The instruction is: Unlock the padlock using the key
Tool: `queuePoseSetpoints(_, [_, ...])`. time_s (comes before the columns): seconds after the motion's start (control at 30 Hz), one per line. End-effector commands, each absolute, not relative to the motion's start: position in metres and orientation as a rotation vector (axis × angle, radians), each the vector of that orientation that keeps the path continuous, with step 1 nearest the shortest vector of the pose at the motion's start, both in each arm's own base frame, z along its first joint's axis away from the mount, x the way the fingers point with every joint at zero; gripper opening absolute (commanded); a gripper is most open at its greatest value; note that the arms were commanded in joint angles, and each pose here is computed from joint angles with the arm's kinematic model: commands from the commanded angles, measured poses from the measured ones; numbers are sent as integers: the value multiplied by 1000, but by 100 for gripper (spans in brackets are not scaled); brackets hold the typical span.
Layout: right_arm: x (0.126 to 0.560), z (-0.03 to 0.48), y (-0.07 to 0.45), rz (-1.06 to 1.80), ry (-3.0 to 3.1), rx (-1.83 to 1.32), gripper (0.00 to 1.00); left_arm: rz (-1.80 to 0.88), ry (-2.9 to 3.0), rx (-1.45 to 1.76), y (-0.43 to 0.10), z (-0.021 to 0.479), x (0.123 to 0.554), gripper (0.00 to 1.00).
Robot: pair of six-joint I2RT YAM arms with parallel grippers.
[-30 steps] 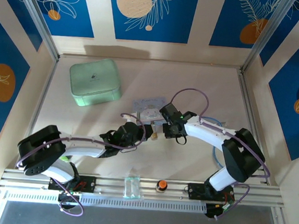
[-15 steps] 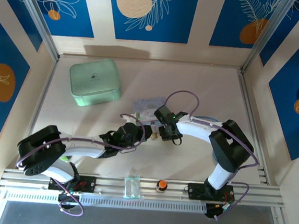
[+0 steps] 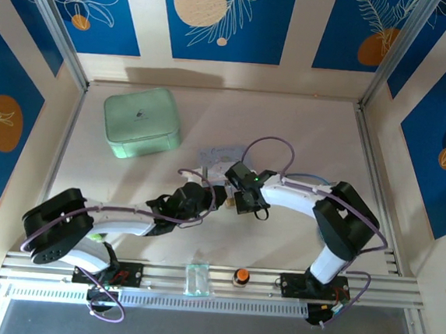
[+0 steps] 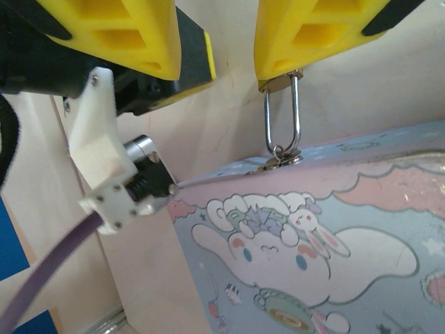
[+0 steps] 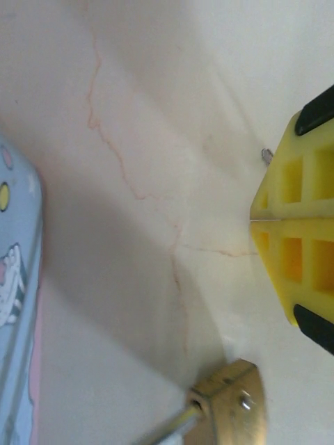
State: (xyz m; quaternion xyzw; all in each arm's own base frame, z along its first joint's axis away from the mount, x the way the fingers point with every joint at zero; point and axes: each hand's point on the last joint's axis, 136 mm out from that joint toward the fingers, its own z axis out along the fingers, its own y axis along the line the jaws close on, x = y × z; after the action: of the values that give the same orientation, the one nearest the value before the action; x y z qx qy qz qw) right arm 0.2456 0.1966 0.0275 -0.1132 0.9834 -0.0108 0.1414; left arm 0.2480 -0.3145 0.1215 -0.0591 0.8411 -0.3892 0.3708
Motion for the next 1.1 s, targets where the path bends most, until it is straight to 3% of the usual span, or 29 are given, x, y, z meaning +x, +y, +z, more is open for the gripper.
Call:
queuePoseSetpoints(0.0, [244,54,205,225,2807,-283,0,-957,2113,-123,-308,137,249,34])
queuePoseSetpoints(0.3, [240,115,218,913,2642,-121,0,-941,2078,-113,-297,152,246,34])
queuePoseSetpoints(0.57, [236,195,235,1336,2376,-61,0,-1269,1934,-200,-317,195,240,47])
queuePoseSetpoints(0.67, [236,224,242,1440,2263,-64,0,-1417,1874,-319,-317,207,239,61])
queuePoseSetpoints(1.0, [236,249,272,1514,2139,-88,0,-1737,1601,-655,-308,235,236,82])
queuePoseSetpoints(1.07, [236,250,281,1531,2133,-97,0,-1768,1563,-675,-310,236,234,91])
